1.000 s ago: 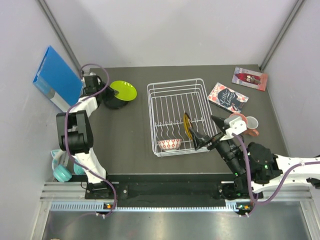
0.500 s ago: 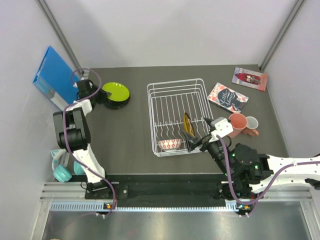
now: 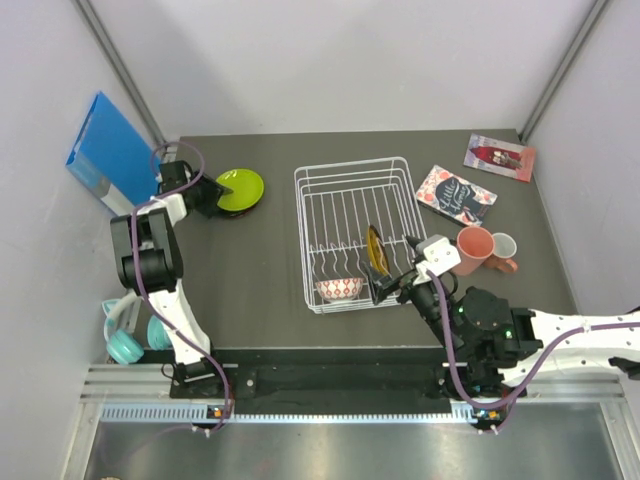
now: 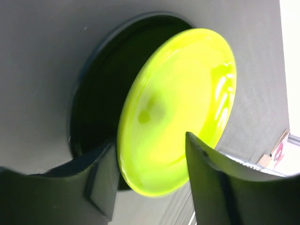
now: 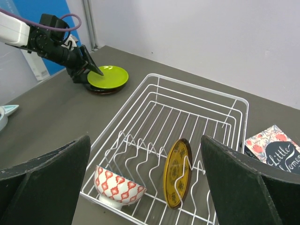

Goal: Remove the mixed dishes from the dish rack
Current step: Place the plate at the center of the board.

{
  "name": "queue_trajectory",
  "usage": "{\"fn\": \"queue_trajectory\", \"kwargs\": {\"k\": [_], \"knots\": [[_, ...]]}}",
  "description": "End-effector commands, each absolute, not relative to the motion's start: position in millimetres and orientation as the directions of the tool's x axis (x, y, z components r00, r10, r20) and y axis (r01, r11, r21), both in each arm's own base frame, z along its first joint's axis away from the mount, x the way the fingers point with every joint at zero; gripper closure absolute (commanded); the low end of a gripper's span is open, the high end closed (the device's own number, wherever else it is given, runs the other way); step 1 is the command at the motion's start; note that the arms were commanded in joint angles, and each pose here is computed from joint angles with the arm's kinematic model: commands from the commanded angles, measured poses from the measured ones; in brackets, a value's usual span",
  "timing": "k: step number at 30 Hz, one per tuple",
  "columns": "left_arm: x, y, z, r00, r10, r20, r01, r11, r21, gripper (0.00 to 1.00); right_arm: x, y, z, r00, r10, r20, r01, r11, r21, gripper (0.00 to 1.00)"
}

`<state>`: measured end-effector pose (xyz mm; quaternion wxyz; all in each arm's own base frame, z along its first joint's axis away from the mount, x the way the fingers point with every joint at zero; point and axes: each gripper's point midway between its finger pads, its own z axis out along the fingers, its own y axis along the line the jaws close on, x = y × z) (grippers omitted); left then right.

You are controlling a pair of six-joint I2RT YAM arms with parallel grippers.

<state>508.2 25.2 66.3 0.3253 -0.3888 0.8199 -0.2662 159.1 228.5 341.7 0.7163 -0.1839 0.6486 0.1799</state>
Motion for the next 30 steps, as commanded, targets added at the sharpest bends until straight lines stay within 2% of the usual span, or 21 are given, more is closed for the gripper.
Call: {"fn": "queue_trajectory", "kwargs": {"k": [1, 8, 17, 30], "knots": [[501.4, 24.2, 83.9, -0.478, -0.814, -0.329, -0.464, 0.552, -0.693, 0.37, 160.9, 232.4, 341.0, 0.085, 0.033, -0.996, -0.498, 0.867, -0.014, 0.0], [490.0, 28.5, 104.7, -0.461, -0.813, -0.355, -0.48, 0.565, -0.671, 0.34, 160.0, 234.7, 337.8, 0.078, 0.035, -0.996, -0.506, 0.863, -0.01, 0.0], [478.0, 36.4, 168.9, -0.385, -0.803, -0.455, -0.437, 0.593, -0.676, 0.31, 159.3, 233.6, 333.6, 0.066, 0.042, -0.997, -0.509, 0.861, 0.003, 0.0], [464.2, 31.4, 131.0, -0.432, -0.813, -0.391, -0.497, 0.576, -0.649, 0.38, 158.4, 229.1, 328.5, 0.045, 0.063, -0.997, -0.51, 0.86, 0.031, 0.0]]}}
